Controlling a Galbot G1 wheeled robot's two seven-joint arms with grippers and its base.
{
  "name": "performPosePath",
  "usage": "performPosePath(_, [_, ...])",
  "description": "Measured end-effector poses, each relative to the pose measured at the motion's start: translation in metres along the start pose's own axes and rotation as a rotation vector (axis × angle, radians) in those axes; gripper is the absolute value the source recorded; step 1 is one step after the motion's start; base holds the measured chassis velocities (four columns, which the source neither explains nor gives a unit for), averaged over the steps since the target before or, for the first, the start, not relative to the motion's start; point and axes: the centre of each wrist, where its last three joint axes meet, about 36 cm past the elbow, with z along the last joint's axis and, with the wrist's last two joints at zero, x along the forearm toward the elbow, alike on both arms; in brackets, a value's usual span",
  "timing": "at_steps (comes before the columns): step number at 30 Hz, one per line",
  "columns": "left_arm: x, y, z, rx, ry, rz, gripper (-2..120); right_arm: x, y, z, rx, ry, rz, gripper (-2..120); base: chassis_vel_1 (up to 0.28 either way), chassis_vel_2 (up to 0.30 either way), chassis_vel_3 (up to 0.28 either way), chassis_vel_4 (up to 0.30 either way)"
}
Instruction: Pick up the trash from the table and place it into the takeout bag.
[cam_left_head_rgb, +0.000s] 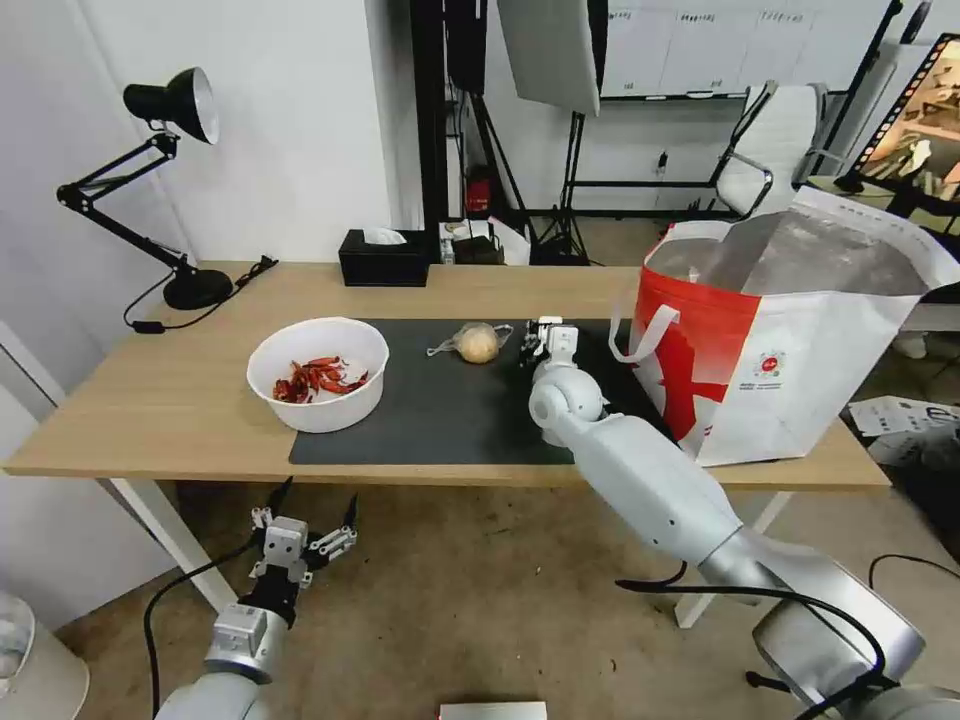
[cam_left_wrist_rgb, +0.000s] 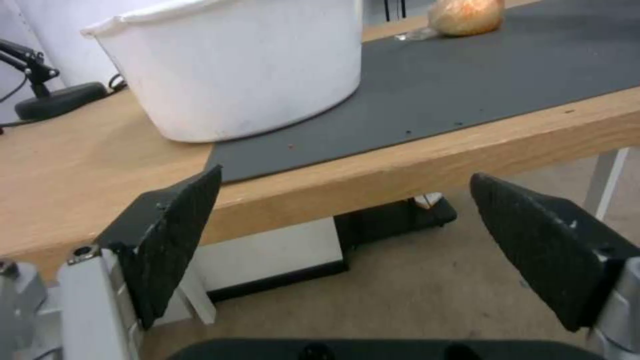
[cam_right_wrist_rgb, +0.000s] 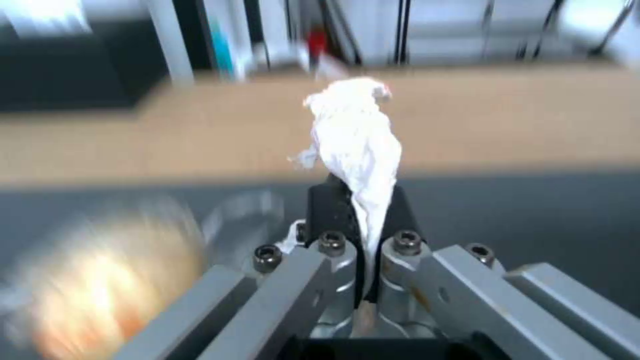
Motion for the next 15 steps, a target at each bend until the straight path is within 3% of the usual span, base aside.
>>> performPosePath(1, [0.000,0.000,0.000,0.000,0.000,0.000,100,0.000,0.000,0.000,0.000,0.000,0.000,0,0.000,0.000,0.000,0.000])
performPosePath(4, [0.002,-0.001,0.000,0.001,0.003,-0.001,100,0.032,-0.006,-0.017,0.039,-0.153,-0.018,0,0.000,0.000,0.000,0.000])
performPosePath(8, [0.003,-0.002,0.001,0.001,0.005,-0.001,100,0.050,-0.013,-0.023,0.051,-0.242,-0.052,0,0.000,0.000,0.000,0.000])
performPosePath(11, [0.005,-0.002,0.001,-0.002,0.006,-0.004,100,0.073,-0.028,-0.037,0.029,-0.380,-0.139,0,0.000,0.000,0.000,0.000])
performPosePath(15, [0.005,-0.002,0.000,-0.004,0.006,-0.005,100,0.087,-0.039,-0.056,-0.007,-0.459,-0.174,0,0.000,0.000,0.000,0.000])
